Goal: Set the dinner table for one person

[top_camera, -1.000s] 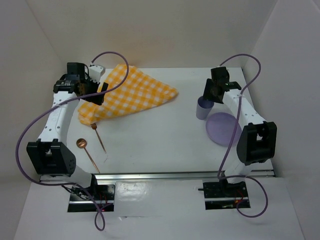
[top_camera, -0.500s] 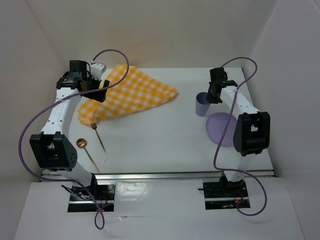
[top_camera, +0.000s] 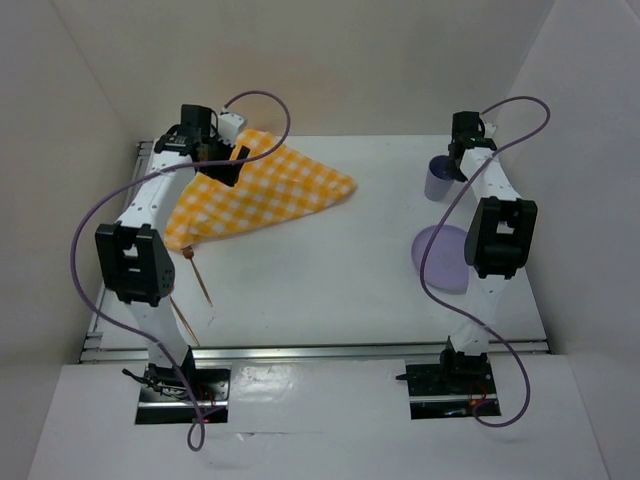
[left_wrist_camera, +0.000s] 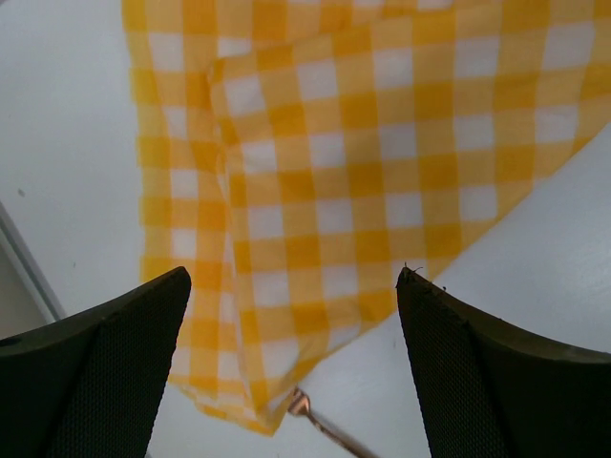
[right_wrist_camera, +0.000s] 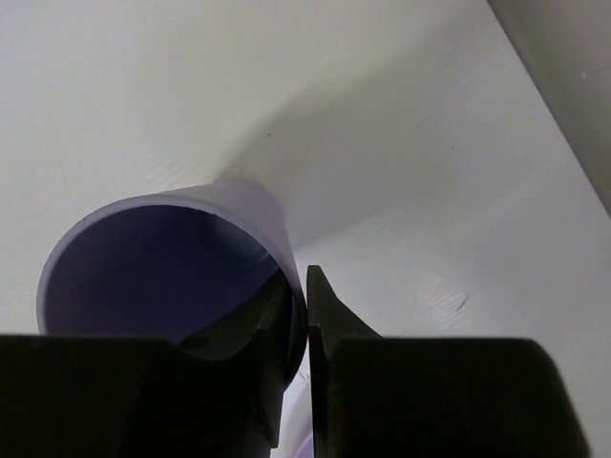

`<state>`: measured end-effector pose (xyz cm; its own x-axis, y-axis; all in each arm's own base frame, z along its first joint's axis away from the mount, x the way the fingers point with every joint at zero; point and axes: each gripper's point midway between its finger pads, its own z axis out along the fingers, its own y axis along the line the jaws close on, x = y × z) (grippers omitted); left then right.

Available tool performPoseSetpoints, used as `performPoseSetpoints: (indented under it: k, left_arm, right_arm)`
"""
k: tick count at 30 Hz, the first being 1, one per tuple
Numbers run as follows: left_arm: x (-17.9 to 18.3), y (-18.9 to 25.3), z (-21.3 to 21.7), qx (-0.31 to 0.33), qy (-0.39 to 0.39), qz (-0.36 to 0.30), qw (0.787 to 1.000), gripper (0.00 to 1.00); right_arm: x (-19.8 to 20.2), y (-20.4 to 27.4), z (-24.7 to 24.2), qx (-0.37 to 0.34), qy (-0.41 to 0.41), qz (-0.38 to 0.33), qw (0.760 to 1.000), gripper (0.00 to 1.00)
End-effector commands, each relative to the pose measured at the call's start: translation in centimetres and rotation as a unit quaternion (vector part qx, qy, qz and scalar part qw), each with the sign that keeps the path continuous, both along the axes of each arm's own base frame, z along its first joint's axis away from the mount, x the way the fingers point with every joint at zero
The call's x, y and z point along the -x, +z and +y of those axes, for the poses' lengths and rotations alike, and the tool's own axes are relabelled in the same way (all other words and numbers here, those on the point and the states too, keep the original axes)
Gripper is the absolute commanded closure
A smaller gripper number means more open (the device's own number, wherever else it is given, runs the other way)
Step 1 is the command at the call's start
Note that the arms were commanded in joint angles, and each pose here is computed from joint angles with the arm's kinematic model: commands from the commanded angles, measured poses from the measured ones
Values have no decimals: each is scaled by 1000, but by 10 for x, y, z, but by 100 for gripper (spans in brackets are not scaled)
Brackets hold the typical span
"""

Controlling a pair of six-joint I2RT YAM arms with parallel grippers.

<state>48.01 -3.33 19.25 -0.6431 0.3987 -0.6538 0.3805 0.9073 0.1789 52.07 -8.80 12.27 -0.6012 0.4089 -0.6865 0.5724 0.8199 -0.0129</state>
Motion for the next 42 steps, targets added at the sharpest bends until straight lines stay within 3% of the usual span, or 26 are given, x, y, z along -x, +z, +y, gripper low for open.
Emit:
performPoseSetpoints:
  k: [1,2,3,4,6,11,15,19,24,31,35,39,41,42]
  left_arm:
    - [-45,2,-21,14,-26,-34,999,6]
    - [-51,-2,-29,14,-32,-33,999,6]
    - [-58,-9,-35,17,-33,-29,999,6]
    - [-67,-35,-36,19,-30,-7,999,5]
    - [-88,-34,-34,22,1,-19,1000,5]
    - [-122,-59,-33,26,55,-15,998,3]
    - [-128,-80,-34,15,36,-19,999,1]
    - [-139,-84,-27,3,58,-33,998,1]
    - [-141,-103,-14,58,118,-3,991,1]
    - [-143,-140,-15,67,111,24,991,1]
    - [-141,-150,-12,50,102,32,993,1]
    - [-131,-175,-20,51,65,64,994,1]
    - [-125,-181,-24,55,46,85,994,7]
    - [-122,-182,-26,59,42,92,993,28]
  right_arm:
    - [-11,12,-15,-7,-21,-23,1000,82]
    - [-12,11,-13,-10,-18,-23,1000,78]
    - [-13,13,-13,-10,-18,-27,999,62]
    - [-14,12,-12,-11,-11,-26,1000,59]
    - [-13,12,-12,-8,-8,-24,1000,48]
    - [-15,31,-8,-10,13,-42,999,28]
    - [-16,55,-5,-6,29,-68,997,20]
    - [-16,87,-2,-4,40,-103,994,18]
    - [-4,127,4,-8,51,-148,988,17]
    - [4,169,29,-31,120,-196,973,17]
    - [3,187,61,-18,161,-211,964,16]
    - [-2,177,124,-21,249,-203,947,13]
    - [-5,169,146,-38,277,-199,939,12]
    - [-7,161,154,-49,283,-193,938,12]
